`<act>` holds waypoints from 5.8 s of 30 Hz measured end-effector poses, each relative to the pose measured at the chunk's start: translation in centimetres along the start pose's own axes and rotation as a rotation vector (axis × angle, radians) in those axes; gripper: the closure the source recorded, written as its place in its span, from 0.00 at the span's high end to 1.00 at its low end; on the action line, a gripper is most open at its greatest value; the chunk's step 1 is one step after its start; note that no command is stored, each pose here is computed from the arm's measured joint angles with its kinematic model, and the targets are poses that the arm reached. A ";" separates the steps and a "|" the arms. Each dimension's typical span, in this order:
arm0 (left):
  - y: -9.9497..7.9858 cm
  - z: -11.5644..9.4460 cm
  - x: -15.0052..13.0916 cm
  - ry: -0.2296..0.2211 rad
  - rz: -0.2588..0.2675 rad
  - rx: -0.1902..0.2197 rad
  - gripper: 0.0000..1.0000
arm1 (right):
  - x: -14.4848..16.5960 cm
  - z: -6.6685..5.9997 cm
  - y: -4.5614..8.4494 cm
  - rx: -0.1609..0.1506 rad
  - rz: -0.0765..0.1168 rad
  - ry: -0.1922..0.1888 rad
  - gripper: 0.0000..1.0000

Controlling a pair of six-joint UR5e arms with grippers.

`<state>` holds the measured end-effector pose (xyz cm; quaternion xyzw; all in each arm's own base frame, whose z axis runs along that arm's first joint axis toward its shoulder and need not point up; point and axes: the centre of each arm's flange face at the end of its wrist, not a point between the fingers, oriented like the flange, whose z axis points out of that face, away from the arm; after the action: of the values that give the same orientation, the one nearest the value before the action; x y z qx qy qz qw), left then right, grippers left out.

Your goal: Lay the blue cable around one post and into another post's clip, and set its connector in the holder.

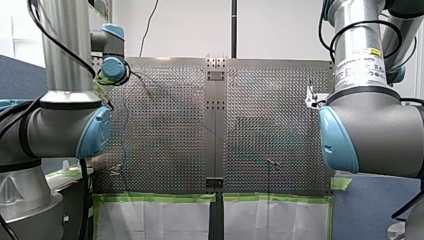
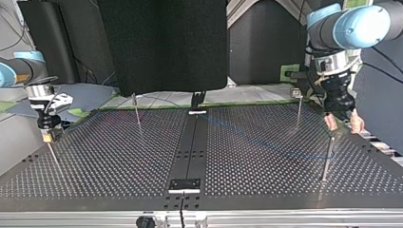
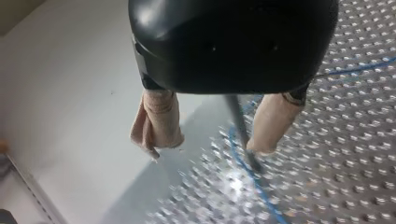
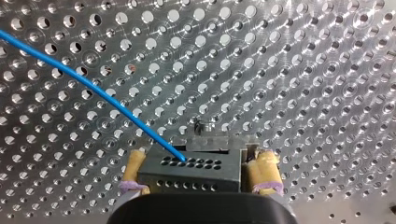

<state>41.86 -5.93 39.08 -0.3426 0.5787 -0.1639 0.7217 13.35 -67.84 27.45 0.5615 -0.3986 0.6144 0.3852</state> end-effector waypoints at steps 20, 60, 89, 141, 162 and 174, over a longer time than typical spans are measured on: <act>-7.0 -0.7 -5.8 -0.044 0.155 0.034 1.00 | 0.0 0.0 0.0 0.000 0.000 0.000 0.82; -15.1 -2.1 -10.5 0.037 0.510 -0.021 1.00 | 0.0 0.0 0.0 0.000 0.000 0.000 0.82; -12.9 -5.0 -7.9 0.264 0.856 -0.108 1.00 | 0.0 0.0 0.0 0.000 0.000 0.000 0.82; -12.9 -4.8 -7.8 0.283 1.198 -0.053 1.00 | 0.0 0.0 0.0 0.000 0.000 0.000 0.82; -13.3 -3.5 -8.0 0.212 0.980 -0.029 1.00 | 0.0 0.0 0.0 0.000 0.000 0.000 0.82; -13.1 -3.4 -8.1 0.210 0.890 -0.050 1.00 | 0.0 0.0 0.0 0.000 0.000 0.000 0.82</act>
<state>38.47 -11.14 53.60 -0.0596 0.7435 0.1420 0.6507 13.35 -67.84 27.45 0.5614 -0.3986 0.6144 0.3852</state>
